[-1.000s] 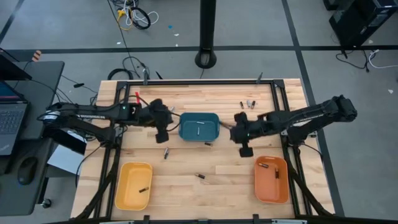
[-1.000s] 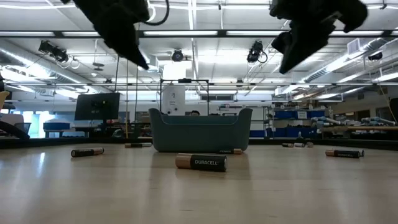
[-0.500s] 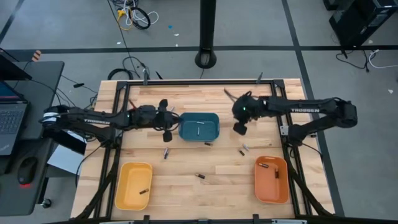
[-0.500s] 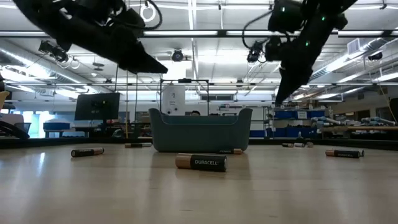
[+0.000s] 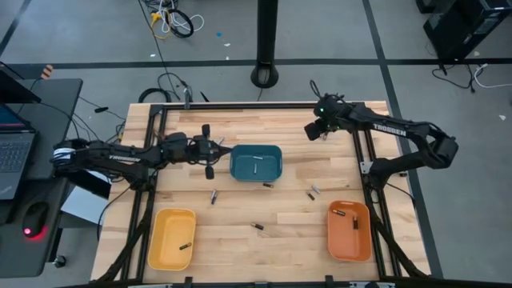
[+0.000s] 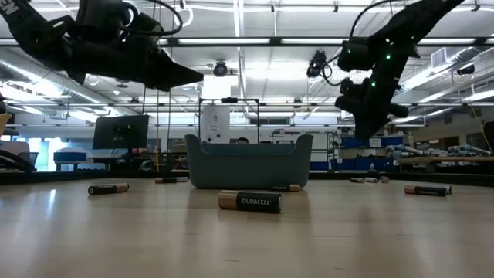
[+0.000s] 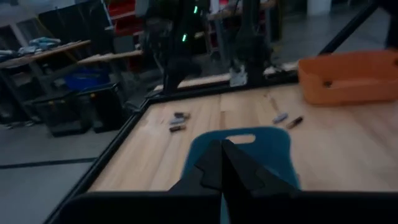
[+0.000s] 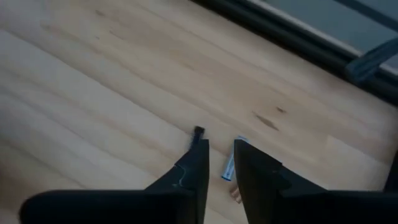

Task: Sort batteries
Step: Put the silver battery into the blue bin

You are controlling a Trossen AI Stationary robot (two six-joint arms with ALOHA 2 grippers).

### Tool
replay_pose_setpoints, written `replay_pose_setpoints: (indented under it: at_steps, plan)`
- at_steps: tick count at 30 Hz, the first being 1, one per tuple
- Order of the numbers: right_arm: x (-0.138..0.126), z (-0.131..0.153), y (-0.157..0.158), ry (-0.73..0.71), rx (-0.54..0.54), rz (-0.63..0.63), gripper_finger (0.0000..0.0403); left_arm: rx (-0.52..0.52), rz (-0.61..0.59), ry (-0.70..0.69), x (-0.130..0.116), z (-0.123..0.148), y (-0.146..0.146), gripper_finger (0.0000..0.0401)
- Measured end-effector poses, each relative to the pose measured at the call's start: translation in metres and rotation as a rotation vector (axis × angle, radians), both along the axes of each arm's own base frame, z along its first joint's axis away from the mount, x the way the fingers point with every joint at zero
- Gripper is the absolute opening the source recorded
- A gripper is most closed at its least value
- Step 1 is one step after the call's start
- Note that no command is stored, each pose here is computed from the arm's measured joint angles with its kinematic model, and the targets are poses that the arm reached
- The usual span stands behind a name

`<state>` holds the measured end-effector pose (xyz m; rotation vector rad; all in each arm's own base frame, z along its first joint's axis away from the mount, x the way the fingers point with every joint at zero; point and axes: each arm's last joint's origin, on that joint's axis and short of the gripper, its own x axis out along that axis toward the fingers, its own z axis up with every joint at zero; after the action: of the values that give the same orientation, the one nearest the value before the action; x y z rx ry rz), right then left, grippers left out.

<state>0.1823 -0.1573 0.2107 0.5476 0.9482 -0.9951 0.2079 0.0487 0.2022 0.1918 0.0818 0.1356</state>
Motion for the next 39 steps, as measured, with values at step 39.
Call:
replay_pose_setpoints:
  at_steps: [39]
  plan:
    - [0.008,-0.081,-0.04,0.186,0.177,-0.122,0.0115,-0.009,-0.018,0.029,-0.007,-0.012,0.002,0.0005]
